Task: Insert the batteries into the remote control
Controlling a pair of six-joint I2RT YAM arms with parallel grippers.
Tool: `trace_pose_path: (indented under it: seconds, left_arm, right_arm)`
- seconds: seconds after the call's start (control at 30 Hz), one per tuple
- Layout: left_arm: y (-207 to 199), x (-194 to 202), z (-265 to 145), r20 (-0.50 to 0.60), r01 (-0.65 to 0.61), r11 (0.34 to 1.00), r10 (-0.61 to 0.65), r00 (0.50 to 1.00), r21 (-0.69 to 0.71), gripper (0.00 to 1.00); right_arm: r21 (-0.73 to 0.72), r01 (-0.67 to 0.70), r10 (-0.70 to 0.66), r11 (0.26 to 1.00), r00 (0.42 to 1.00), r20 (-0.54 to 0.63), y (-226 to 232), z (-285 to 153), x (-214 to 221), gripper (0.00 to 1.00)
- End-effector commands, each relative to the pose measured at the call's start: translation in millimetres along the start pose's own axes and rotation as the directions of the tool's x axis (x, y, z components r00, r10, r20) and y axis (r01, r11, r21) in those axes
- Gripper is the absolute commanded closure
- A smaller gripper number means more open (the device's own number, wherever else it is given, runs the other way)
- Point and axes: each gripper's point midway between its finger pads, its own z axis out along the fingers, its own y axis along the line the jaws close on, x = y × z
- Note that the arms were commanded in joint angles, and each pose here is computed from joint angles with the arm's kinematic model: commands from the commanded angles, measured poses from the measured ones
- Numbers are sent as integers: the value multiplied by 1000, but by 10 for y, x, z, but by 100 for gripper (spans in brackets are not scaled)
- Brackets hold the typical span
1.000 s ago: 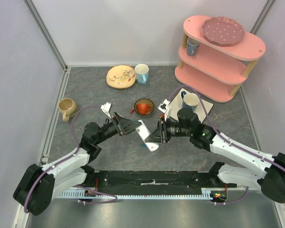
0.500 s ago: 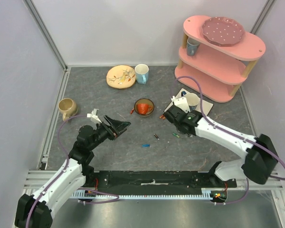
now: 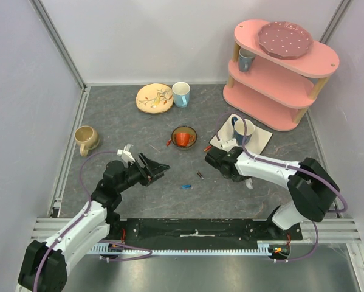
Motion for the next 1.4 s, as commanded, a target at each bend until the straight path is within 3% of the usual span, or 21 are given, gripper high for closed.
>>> trace_pose_path:
  seconds: [0.0,0.3,0.47,0.73,0.8,0.83,0.93,1.03,1.2,1.37]
  left_arm:
    - [-15,101,-31,-51,-44,998,46,998,35,21]
    - [-19,142,-45,-71,-38,998,41,997,43,22]
    - [-6,161,-49,-78,-33,999,36,996,41,23]
    - [34,202,-66,-89,-28,999,32,996,40,23]
    - [43,209,-68,-91,-27,999,30,995,38,23]
    - [53,220,-70,-95,-26,999,29,995,37,23]
    - [57,220,-71,-95,-25,999,28,995,35,23]
    - [69,221,-71,-93,-18,999,20,995,31,23]
    - [83,229,-74,-95,-13,1000,15,995,27,23]
    - [109,239,-75,-97,-12,1000,14,995,19,23]
  right_arm:
    - [-19,-13,13,1000,1000,-21,148,43,48,100]
    - [-111,32,-41,993,996,-79,482,94,247,100]
    - [-139,54,-61,989,997,-49,682,-27,293,100]
    - [-117,81,-89,990,994,-69,830,15,467,100]
    - [-138,81,-91,987,994,-67,865,-4,473,93]
    - [-144,82,-92,986,994,-63,879,-9,464,81]
    - [-180,87,-96,980,994,-45,937,-66,432,63]
    - [-209,98,-109,973,993,-42,977,-101,429,52]
    - [-236,101,-111,967,993,-29,1039,-163,426,42]
    - [-272,94,-100,958,995,-8,1110,-277,356,39]
